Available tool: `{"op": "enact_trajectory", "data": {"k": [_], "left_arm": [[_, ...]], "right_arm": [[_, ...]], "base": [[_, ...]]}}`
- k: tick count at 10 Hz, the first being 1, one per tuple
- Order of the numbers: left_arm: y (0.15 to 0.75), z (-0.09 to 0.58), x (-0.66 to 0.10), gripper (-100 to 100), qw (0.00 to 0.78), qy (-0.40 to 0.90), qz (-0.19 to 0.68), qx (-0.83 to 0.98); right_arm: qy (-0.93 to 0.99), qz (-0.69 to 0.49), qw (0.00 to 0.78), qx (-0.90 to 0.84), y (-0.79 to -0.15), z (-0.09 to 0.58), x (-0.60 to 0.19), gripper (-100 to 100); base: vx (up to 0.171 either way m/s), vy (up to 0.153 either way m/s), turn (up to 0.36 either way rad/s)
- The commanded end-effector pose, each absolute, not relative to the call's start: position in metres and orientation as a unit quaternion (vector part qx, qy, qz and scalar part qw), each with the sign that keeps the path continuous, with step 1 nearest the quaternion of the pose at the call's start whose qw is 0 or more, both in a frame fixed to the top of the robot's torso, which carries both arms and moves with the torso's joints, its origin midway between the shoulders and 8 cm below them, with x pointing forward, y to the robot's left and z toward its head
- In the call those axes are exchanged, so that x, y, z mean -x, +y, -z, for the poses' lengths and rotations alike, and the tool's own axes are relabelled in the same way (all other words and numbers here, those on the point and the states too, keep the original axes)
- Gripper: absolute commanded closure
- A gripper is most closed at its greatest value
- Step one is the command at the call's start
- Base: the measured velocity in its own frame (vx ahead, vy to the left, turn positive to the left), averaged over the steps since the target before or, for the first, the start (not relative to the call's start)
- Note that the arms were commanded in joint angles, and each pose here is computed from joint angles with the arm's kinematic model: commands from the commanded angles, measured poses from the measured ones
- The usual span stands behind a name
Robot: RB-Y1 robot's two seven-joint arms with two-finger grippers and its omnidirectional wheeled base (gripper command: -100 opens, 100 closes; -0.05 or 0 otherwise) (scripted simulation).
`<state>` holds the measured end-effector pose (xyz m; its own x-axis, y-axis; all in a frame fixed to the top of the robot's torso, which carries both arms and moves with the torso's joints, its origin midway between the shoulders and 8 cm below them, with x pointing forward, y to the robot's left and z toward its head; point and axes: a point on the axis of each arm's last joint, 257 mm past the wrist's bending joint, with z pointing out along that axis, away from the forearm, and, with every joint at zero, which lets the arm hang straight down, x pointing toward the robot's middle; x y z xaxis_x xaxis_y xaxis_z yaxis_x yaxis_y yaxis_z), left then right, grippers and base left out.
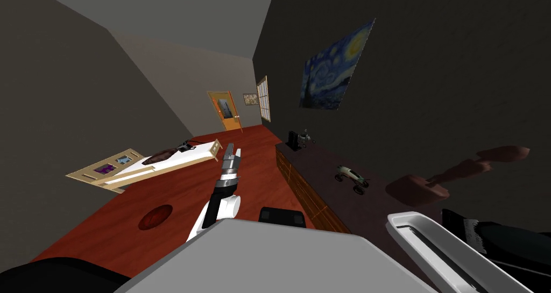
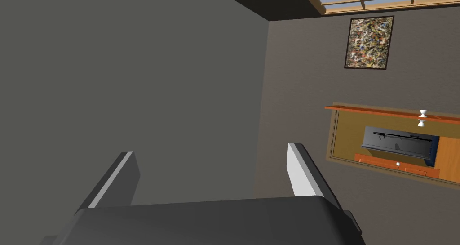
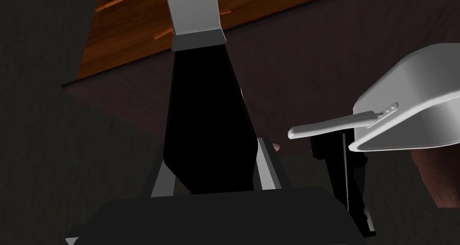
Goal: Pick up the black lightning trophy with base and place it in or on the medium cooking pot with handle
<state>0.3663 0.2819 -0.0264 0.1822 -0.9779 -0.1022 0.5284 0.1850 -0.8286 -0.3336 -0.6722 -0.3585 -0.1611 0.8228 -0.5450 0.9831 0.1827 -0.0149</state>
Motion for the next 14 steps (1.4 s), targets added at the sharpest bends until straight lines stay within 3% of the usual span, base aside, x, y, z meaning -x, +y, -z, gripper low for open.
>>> {"op": "enact_trajectory", "data": {"k": [1, 8, 14], "left_arm": [[0.282, 0.026, -0.366, 0, 0.692, 0.336, 0.544, 0.334], [0.282, 0.026, -0.366, 0, 0.692, 0.336, 0.544, 0.334], [0.282, 0.026, -0.366, 0, 0.692, 0.336, 0.544, 0.334]], "right_arm": [[0.733, 0.188, 0.212, -0.618, -0.672, 0.350, 0.341, 100], [0.720, 0.200, 0.203, -0.634, -0.683, 0.291, 0.368, 100], [0.736, 0.208, 0.228, -0.602, -0.728, 0.238, 0.339, 100]], "base": [[0.184, 0.079, -0.082], [0.127, 0.114, -0.047], [0.041, -0.022, 0.108]]}}
